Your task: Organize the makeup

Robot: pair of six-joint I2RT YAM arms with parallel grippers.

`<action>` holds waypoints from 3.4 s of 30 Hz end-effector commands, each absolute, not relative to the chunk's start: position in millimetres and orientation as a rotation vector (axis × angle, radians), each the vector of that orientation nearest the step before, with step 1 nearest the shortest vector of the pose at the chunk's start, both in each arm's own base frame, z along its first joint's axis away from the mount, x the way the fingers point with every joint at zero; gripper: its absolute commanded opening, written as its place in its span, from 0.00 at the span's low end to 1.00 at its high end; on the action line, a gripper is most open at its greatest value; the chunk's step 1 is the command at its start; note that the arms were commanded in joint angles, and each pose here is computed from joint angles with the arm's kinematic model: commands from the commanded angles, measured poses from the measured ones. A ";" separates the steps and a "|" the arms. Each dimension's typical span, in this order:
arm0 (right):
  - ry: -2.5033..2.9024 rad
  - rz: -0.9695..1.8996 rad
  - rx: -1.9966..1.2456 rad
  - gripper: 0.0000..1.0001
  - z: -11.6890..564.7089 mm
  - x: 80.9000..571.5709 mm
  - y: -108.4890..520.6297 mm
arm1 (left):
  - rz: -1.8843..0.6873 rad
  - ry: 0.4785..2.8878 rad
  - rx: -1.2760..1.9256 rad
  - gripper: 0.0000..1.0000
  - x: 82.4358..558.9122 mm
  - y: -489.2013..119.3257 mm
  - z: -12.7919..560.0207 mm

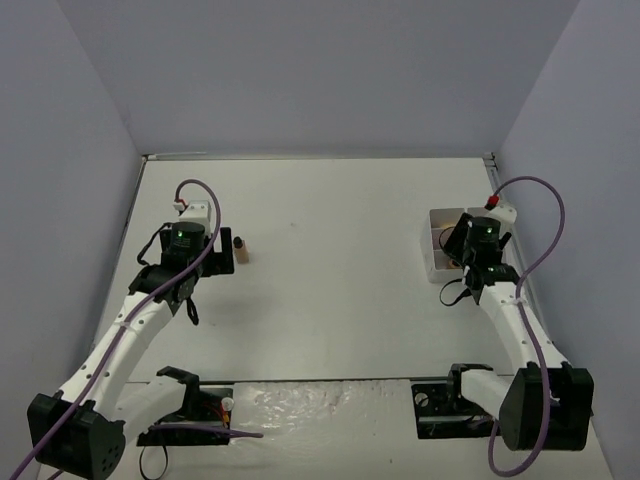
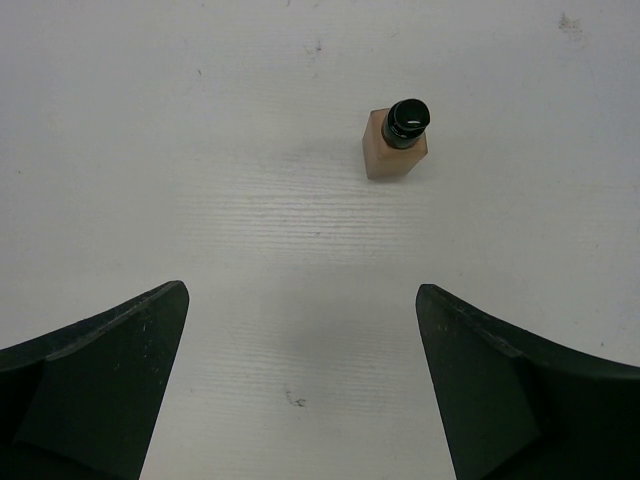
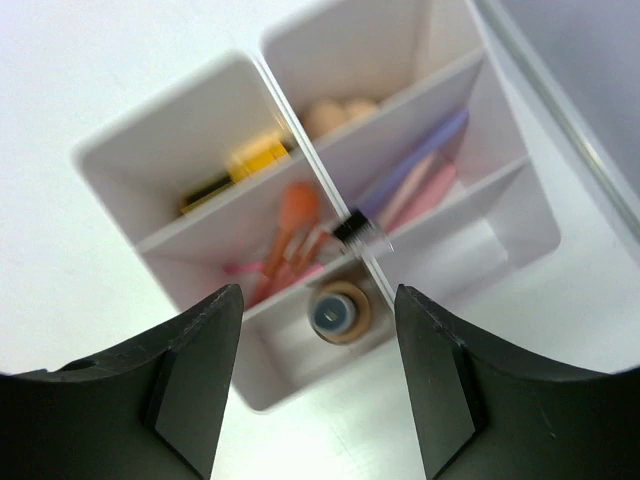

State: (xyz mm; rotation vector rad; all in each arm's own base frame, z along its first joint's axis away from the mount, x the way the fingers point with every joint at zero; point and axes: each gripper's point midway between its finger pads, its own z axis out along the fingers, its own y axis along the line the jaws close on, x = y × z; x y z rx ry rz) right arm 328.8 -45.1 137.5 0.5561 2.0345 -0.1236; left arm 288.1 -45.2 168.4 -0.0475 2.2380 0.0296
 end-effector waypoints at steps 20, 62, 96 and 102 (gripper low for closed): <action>1.866 0.318 0.215 0.91 263.1 308.0 29.5 | -0.090 2.469 -0.289 0.76 393.3 -98.1 117.1; 1.927 0.390 0.007 0.95 255.4 290.3 57.9 | -0.338 2.462 0.675 0.21 323.7 -375.3 95.6; 2.010 0.490 -0.611 0.86 203.8 299.6 226.5 | -0.016 2.077 -0.142 0.91 305.0 -40.4 261.8; 2.059 0.459 -0.667 0.79 164.9 314.3 243.7 | 0.047 2.027 -0.208 0.91 275.8 -10.6 246.0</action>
